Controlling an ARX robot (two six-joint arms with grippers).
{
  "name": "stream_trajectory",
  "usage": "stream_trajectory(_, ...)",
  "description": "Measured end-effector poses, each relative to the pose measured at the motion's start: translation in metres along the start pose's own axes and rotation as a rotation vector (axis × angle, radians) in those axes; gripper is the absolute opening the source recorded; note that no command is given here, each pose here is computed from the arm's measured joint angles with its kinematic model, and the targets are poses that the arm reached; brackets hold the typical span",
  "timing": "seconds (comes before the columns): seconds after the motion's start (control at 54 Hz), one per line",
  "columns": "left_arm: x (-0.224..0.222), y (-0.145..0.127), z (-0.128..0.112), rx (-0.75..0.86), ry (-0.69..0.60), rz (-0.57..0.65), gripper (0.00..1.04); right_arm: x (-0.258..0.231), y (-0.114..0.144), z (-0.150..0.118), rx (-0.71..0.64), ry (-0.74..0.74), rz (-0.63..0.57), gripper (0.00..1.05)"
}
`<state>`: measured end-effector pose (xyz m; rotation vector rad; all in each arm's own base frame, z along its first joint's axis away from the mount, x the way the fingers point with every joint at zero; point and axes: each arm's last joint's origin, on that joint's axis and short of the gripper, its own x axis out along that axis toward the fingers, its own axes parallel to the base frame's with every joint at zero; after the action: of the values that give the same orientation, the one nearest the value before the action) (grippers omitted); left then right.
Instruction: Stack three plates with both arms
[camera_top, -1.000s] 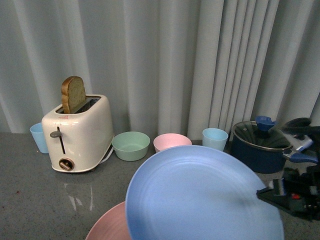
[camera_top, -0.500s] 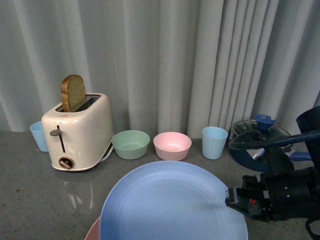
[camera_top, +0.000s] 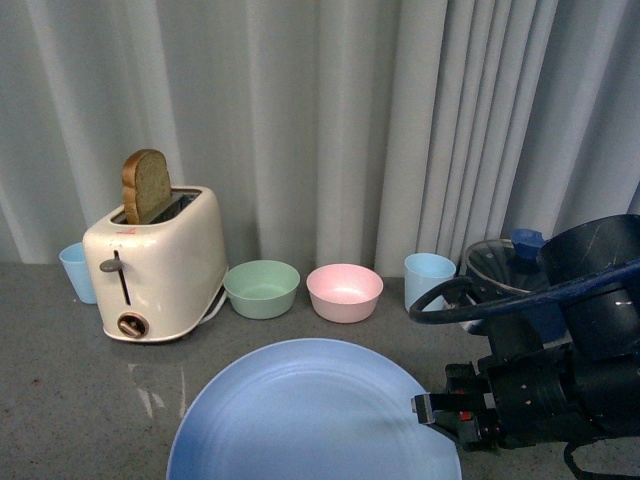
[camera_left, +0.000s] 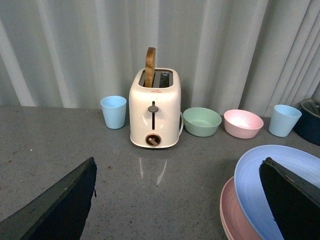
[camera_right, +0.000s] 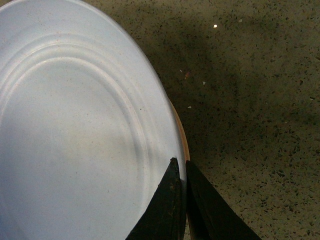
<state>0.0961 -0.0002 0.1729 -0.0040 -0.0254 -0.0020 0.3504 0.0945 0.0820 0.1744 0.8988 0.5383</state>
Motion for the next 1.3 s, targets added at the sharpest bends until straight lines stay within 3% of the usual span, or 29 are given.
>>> stream_trajectory(0.204, 0.000, 0.000, 0.000, 0.000, 0.000, 0.000, 0.98, 0.009, 0.008, -0.005, -0.020, 0.024, 0.013, 0.04)
stream_trajectory(0.296, 0.000, 0.000, 0.000, 0.000, 0.000, 0.000, 0.98, 0.010, 0.011, -0.005, -0.024, 0.029, 0.019, 0.25)
stream_trajectory(0.519, 0.000, 0.000, 0.000, 0.000, 0.000, 0.000, 0.98, -0.006, 0.008, -0.009, -0.019, -0.008, 0.008, 0.62)
stream_trajectory(0.648, 0.000, 0.000, 0.000, 0.000, 0.000, 0.000, 0.98, -0.036, 0.004, -0.004, -0.032, -0.122, -0.036, 0.81)
stream_trajectory(0.722, 0.000, 0.000, 0.000, 0.000, 0.000, 0.000, 0.98, -0.064, 0.003, -0.001, -0.070, -0.283, -0.103, 0.97)
stream_trajectory(0.759, 0.000, 0.000, 0.000, 0.000, 0.000, 0.000, 0.98, -0.070, 0.003, 0.002, -0.075, -0.311, -0.110, 0.99)
stream_trajectory(0.852, 0.000, 0.000, 0.000, 0.000, 0.000, 0.000, 0.98, -0.074, 0.002, 0.003, -0.086, -0.348, -0.146, 0.96)
stream_trajectory(0.944, 0.000, 0.000, 0.000, 0.000, 0.000, -0.001, 0.98, -0.070, -0.003, -0.015, -0.143, -0.594, -0.420, 0.81)
stream_trajectory(1.0, 0.000, 0.000, 0.000, 0.000, -0.002, 0.005, 0.98, -0.085, -0.002, -0.033, -0.149, -0.737, -0.516, 0.69)
stream_trajectory(1.093, 0.000, 0.000, 0.000, 0.000, -0.001, 0.000, 0.98, -0.122, 0.006, -0.038, -0.172, -0.902, -0.529, 0.46)
stream_trajectory(1.185, 0.000, 0.000, 0.000, 0.000, -0.001, 0.000, 0.98, -0.140, 0.006, -0.059, -0.165, -0.880, -0.544, 0.21)
stream_trajectory(1.296, 0.000, 0.000, 0.000, 0.000, -0.001, 0.000, 0.98, -0.152, 0.010, -0.070, -0.174, -0.876, -0.531, 0.02)
